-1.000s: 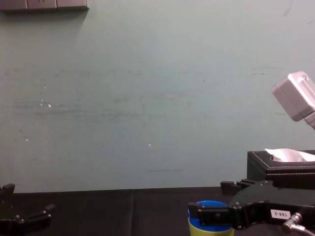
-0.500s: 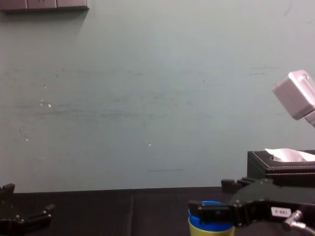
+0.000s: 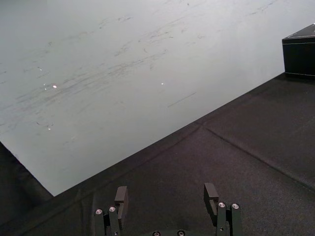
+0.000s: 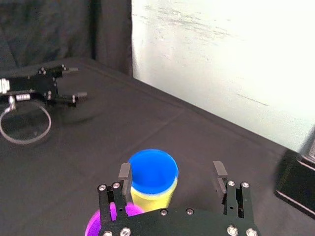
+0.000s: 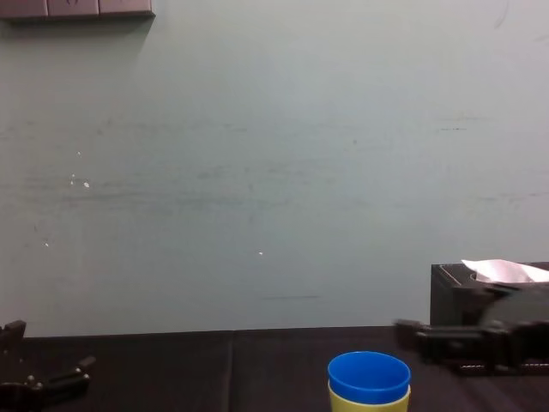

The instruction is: Stack the three plastic cups sequentially using one hand.

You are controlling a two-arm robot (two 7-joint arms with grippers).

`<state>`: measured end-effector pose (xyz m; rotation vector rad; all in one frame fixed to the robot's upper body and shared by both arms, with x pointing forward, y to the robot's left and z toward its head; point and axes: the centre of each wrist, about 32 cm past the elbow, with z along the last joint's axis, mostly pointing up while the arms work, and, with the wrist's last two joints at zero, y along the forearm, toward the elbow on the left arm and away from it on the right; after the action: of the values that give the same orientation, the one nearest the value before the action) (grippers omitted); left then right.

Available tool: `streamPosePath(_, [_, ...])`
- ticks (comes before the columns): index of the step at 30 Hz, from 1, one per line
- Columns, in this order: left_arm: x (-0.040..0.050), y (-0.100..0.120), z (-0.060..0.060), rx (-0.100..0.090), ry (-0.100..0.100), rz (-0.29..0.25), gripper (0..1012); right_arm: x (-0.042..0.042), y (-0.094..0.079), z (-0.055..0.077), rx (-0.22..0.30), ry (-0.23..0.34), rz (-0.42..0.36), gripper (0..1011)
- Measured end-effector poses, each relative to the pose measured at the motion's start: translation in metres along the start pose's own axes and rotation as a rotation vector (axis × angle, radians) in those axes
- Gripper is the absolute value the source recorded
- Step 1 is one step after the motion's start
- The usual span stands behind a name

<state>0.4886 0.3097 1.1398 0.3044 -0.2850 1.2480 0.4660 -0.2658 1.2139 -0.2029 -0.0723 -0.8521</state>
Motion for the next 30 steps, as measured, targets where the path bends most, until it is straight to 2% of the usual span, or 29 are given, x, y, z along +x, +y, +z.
streamPosePath(2, [0.0,0.0,0.0,0.0,0.0,0.0,1011,0.0011,-0.009,-0.001,-0.006,-0.009,-0.006,1003])
streamPosePath(6, [0.0,0.0,0.0,0.0,0.0,0.0,1011,0.0024,-0.038,-0.005,-0.041,-0.021,-0.021,1003])
streamPosePath(9, [0.0,0.0,0.0,0.0,0.0,0.0,1011,0.0025,-0.049,-0.008,-0.065,-0.023,-0.023,1003])
streamPosePath(13, [0.0,0.0,0.0,0.0,0.0,0.0,1012,0.0005,-0.068,-0.013,-0.127,-0.045,-0.009,1003])
streamPosePath(16, [0.0,0.0,0.0,0.0,0.0,0.0,1011,-0.0005,-0.076,-0.016,-0.176,-0.056,0.012,1003])
streamPosePath(20, [0.0,0.0,0.0,0.0,0.0,0.0,1012,-0.0011,-0.081,-0.018,-0.215,-0.059,0.043,1003])
streamPosePath(25, [0.0,0.0,0.0,0.0,0.0,0.0,1011,-0.0019,-0.083,-0.021,-0.215,-0.053,0.089,1003])
streamPosePath(30, [0.0,0.0,0.0,0.0,0.0,0.0,1011,-0.0036,-0.081,-0.027,-0.184,-0.018,0.129,1003])
